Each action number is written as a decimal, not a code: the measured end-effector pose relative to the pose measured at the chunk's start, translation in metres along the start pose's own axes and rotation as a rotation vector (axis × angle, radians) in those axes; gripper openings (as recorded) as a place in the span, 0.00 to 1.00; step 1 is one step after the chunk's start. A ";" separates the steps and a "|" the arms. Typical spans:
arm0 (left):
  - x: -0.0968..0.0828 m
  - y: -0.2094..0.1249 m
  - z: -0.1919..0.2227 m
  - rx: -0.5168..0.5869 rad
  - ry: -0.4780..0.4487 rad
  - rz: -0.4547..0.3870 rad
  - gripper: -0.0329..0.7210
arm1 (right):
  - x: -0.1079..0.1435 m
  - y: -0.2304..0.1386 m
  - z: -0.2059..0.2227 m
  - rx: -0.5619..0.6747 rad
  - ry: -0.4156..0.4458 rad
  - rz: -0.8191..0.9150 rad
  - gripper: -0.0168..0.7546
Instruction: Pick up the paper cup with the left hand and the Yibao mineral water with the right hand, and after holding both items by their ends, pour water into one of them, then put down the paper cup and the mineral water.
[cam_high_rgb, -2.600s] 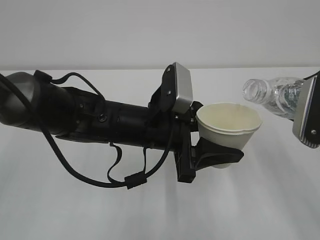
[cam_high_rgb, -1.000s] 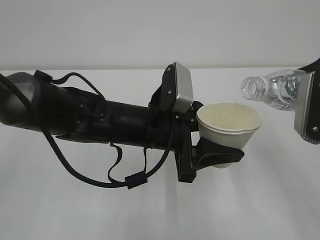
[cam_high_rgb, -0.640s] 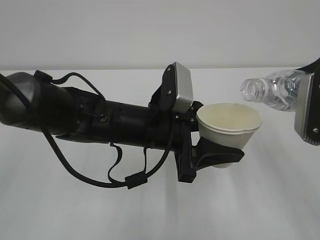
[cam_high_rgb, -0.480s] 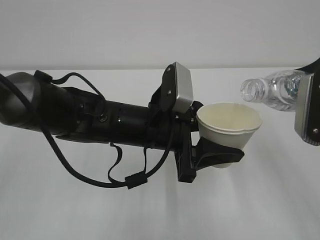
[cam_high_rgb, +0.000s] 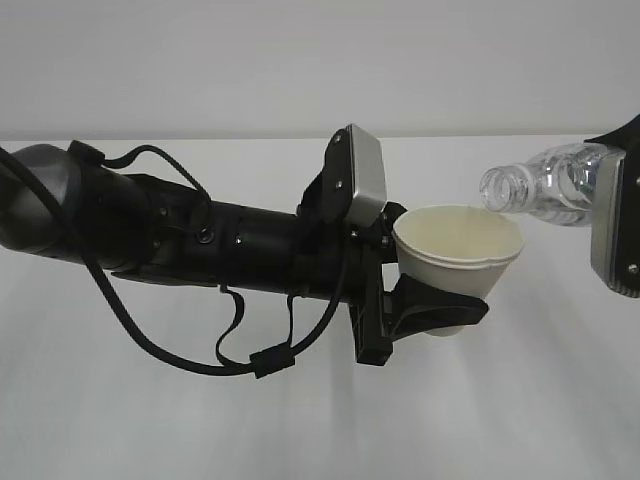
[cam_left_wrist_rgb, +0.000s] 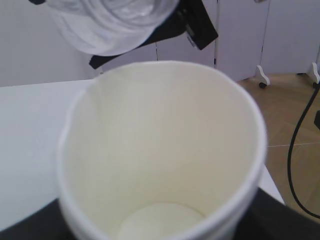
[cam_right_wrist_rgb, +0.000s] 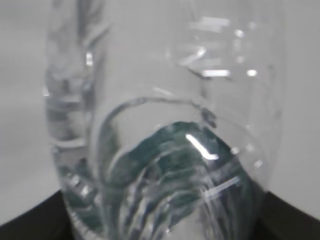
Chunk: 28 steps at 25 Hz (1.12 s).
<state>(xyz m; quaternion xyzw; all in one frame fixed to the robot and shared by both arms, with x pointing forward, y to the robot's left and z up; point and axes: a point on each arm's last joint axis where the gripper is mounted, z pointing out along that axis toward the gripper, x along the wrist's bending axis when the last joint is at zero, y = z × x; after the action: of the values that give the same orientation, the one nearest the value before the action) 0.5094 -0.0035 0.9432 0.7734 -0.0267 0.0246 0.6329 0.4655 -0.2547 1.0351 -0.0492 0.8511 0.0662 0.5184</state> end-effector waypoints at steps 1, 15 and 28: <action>0.000 0.000 0.000 0.000 0.000 0.000 0.62 | 0.000 0.000 0.000 0.000 0.000 -0.002 0.63; -0.007 0.002 0.006 -0.002 -0.022 0.004 0.62 | 0.000 0.000 0.000 -0.002 -0.001 -0.035 0.63; -0.013 0.003 0.011 -0.003 -0.042 0.009 0.62 | 0.000 0.000 0.000 -0.002 -0.001 -0.046 0.63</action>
<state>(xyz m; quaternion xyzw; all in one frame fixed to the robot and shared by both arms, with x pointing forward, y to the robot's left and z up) 0.4961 -0.0149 0.9432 0.7726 -0.0435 0.0109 0.6333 0.4655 -0.2546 1.0352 -0.0690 0.8494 0.0552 0.5202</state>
